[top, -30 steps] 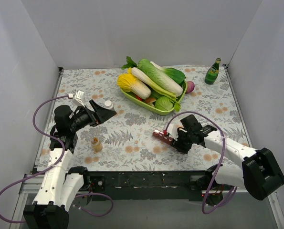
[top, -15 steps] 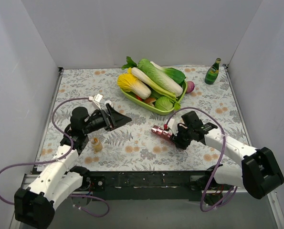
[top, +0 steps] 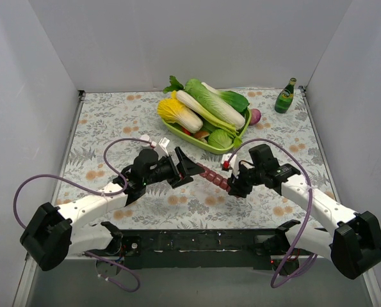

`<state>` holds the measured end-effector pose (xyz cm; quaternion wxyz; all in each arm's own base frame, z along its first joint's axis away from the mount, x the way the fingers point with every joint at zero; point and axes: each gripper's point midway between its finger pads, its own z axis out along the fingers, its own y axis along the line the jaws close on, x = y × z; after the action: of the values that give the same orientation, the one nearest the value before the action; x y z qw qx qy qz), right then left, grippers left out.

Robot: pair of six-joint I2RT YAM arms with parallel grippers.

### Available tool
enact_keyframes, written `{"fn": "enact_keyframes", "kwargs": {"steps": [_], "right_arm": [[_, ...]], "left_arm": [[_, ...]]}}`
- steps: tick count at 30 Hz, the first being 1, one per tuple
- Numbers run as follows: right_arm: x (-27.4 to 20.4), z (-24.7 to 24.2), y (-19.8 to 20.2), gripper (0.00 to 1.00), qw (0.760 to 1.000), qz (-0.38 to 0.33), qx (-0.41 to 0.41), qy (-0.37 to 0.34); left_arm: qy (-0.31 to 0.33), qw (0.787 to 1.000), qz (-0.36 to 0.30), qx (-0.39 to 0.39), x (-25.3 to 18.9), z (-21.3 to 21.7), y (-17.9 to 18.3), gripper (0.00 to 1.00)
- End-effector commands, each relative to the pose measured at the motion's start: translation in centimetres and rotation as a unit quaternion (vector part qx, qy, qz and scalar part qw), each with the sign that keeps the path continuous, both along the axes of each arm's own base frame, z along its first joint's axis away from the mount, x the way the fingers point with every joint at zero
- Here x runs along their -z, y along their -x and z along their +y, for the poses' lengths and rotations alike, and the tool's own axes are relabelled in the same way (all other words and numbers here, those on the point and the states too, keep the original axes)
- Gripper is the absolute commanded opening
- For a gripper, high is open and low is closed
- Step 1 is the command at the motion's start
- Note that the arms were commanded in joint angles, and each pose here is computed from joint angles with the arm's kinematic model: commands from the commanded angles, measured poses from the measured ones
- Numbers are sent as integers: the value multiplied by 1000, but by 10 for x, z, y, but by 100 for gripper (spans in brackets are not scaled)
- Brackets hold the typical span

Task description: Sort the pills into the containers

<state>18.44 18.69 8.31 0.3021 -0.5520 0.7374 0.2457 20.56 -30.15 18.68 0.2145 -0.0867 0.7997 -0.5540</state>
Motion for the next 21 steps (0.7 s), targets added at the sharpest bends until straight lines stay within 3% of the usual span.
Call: {"fn": "enact_keyframes", "kwargs": {"steps": [1,10,21], "right_arm": [[-39,26,-4,26,997,1,-26,-71],[-48,38,-1,25,994,31,-41,-94],[-48,39,2,25,993,32,-44,-103]], "left_arm": [[-3,999,4,-45,5,-13,-8,98],[-34,997,29,-62,31,-39,-13,93],[-39,993,46,-99,41,-54,-30,66]]}}
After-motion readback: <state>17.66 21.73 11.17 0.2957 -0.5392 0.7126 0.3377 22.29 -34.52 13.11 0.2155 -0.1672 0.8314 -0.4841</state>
